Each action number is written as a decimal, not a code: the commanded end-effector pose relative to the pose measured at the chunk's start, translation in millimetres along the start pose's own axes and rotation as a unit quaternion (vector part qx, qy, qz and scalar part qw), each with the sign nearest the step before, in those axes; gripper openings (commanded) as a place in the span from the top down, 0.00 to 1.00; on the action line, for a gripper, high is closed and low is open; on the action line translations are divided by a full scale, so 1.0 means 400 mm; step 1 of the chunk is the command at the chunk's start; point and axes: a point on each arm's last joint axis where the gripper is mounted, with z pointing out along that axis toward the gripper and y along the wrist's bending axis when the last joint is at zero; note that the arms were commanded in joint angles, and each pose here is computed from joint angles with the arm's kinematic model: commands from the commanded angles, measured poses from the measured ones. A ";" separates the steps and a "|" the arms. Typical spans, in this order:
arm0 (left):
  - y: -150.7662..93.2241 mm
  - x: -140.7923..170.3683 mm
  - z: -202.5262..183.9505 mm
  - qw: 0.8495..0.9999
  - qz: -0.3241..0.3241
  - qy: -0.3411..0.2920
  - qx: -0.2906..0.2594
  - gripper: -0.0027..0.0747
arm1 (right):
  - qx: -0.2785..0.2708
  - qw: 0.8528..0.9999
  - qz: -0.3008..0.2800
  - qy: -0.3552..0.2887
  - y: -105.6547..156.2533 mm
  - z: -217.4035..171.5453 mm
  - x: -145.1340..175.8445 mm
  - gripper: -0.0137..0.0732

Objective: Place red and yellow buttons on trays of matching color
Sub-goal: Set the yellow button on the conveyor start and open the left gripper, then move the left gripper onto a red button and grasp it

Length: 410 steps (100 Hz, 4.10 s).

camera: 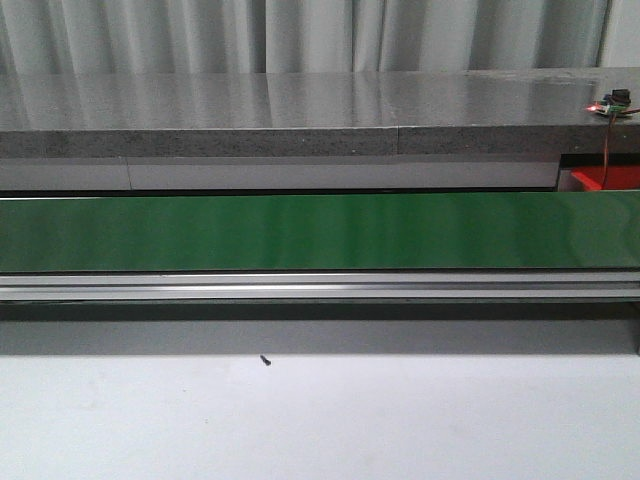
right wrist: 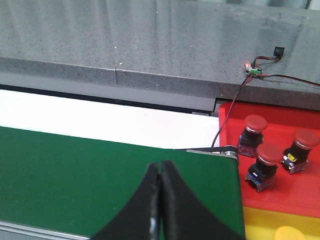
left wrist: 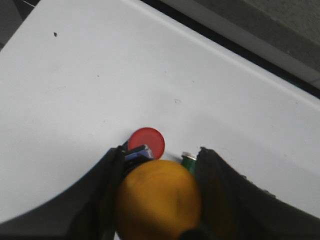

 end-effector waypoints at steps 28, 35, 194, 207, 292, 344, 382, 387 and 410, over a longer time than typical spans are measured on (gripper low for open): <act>-0.101 0.082 -0.037 0.999 0.024 -0.016 0.032 0.76 | 0.019 0.999 0.001 -0.035 -0.008 -0.007 -0.032 0.98; -0.114 0.102 -0.017 0.999 0.028 -0.005 0.036 0.76 | 0.019 0.999 0.001 -0.035 -0.008 -0.007 -0.032 0.98; -0.025 0.064 0.035 0.998 -0.058 -0.038 0.016 0.21 | 0.019 0.999 0.001 -0.035 -0.008 -0.007 -0.032 0.98; -0.010 0.048 0.092 0.997 -0.072 -0.025 0.014 0.21 | 0.019 0.999 0.001 -0.035 -0.008 -0.007 -0.032 0.98; 0.048 0.038 0.301 0.990 -0.138 0.017 0.009 0.63 | 0.019 0.999 0.001 -0.035 -0.008 -0.007 -0.032 0.98; 0.013 0.010 0.169 0.997 -0.070 0.005 0.003 0.75 | 0.019 0.999 0.001 -0.035 -0.008 -0.007 -0.032 0.98; -0.049 0.020 -0.048 0.998 -0.005 -0.060 0.009 0.75 | 0.019 0.999 0.001 -0.034 -0.008 -0.007 -0.032 0.98; -0.052 0.035 -0.062 0.998 -0.006 -0.063 0.011 0.75 | 0.018 0.999 0.001 -0.034 -0.008 -0.007 -0.031 0.98; -0.072 0.096 -0.087 0.998 -0.006 -0.050 0.043 0.75 | 0.018 0.999 0.001 -0.033 -0.008 -0.007 -0.031 0.98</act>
